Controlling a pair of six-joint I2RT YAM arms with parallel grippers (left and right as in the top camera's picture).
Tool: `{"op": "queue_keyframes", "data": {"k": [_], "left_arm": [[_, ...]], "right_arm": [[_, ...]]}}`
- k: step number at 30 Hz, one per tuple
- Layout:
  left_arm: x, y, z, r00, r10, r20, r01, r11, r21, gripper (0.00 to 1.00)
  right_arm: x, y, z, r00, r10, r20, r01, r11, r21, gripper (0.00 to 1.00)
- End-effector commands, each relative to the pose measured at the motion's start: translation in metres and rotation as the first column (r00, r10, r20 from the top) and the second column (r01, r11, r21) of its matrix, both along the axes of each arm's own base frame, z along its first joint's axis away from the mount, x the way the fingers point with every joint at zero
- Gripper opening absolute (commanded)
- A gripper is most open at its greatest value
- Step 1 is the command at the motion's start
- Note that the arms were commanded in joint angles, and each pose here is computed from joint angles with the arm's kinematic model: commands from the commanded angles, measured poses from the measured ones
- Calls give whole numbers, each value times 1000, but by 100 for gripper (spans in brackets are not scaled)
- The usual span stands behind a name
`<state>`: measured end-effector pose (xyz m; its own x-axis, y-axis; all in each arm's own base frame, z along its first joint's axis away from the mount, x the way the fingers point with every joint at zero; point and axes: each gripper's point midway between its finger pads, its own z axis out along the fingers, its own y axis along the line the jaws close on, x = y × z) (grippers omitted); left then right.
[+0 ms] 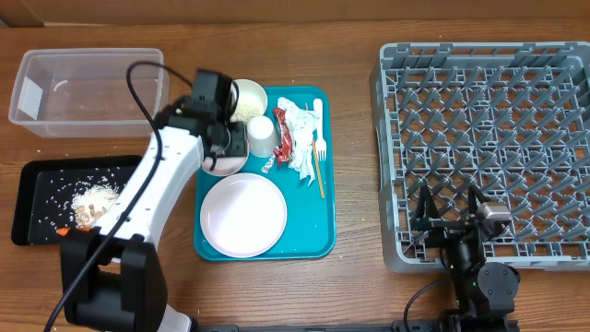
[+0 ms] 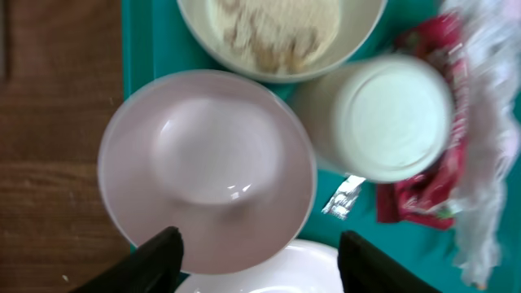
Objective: Sort waste into correct bins and load items into the dishwasher rack
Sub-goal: 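Return the emptied bowl to the teal tray and release it, then grasp the white bowl of rice with the left gripper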
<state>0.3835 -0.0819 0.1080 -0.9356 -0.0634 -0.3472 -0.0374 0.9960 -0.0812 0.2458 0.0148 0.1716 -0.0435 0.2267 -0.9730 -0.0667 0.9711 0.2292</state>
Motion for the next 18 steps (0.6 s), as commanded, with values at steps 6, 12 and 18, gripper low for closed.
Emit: {"op": "queue_keyframes", "data": {"k": [6,12,18], "left_arm": [[54,-11,107,949,17,314,1,998,-57,95],[76,-8,155,926,80,369,-28,989,-145,90],[81,-1,143,984,-9,179,39,986,-162,83]], "right_arm": [[0,-1,-1,1000,-6,6,6,1000,-4,100],[0,-1,-1,1000,-6,6,6,1000,-4,100],[0,-1,-1,1000,-6,6,6,1000,-4,100]]}}
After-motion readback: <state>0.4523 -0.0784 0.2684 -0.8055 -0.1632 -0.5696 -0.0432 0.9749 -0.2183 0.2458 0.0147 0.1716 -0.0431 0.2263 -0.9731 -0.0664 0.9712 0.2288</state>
